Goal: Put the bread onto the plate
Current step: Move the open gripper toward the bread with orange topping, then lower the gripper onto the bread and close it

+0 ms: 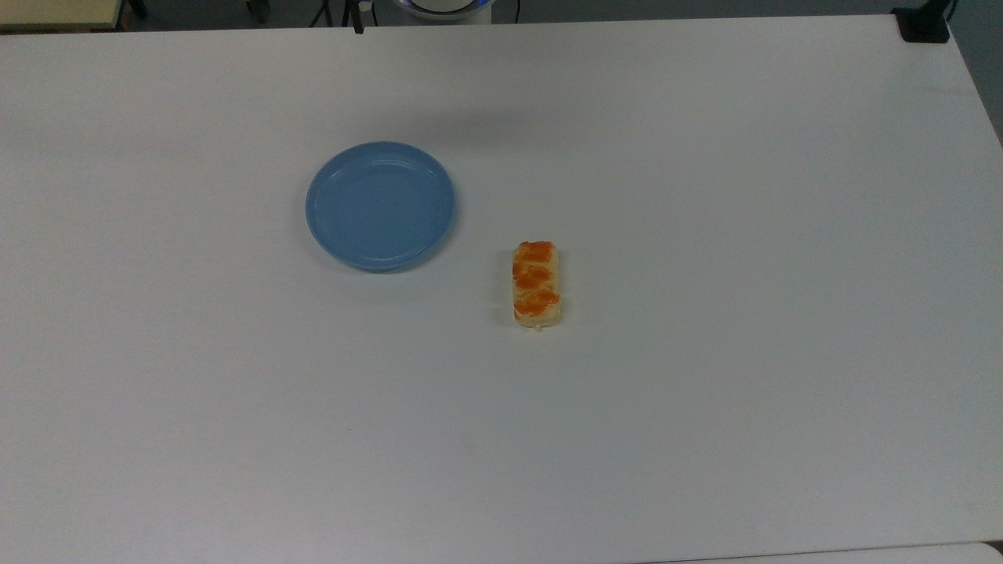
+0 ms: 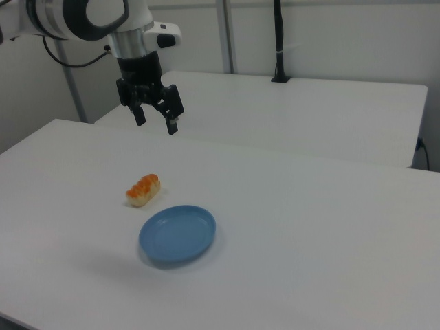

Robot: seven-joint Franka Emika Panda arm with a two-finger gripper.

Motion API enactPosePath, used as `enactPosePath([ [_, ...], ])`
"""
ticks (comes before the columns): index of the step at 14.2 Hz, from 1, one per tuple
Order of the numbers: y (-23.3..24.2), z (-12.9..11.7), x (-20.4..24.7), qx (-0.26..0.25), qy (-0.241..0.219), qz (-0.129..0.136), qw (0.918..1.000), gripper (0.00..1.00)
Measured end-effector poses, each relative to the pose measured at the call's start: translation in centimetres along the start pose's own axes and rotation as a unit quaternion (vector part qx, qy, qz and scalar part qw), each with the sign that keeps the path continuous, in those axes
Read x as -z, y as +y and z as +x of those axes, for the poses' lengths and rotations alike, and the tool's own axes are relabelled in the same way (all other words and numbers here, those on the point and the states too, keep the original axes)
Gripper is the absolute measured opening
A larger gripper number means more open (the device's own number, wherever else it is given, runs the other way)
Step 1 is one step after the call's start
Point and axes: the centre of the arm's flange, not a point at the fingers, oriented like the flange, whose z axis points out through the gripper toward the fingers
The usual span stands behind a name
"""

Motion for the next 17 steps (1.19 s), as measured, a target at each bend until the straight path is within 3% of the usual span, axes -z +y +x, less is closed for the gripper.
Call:
enactPosePath([
  [8, -0.8, 0.4, -0.9, 0.007, -0.008, 0.0, 0.9999, 1.0],
  [15, -6.6, 1.9, -5.0, 0.057, -0.037, -0.005, 0.9977, 1.0],
  [17, -10.0, 2.9, -8.4, 0.051, -0.042, -0.01, 0.9977, 1.0],
])
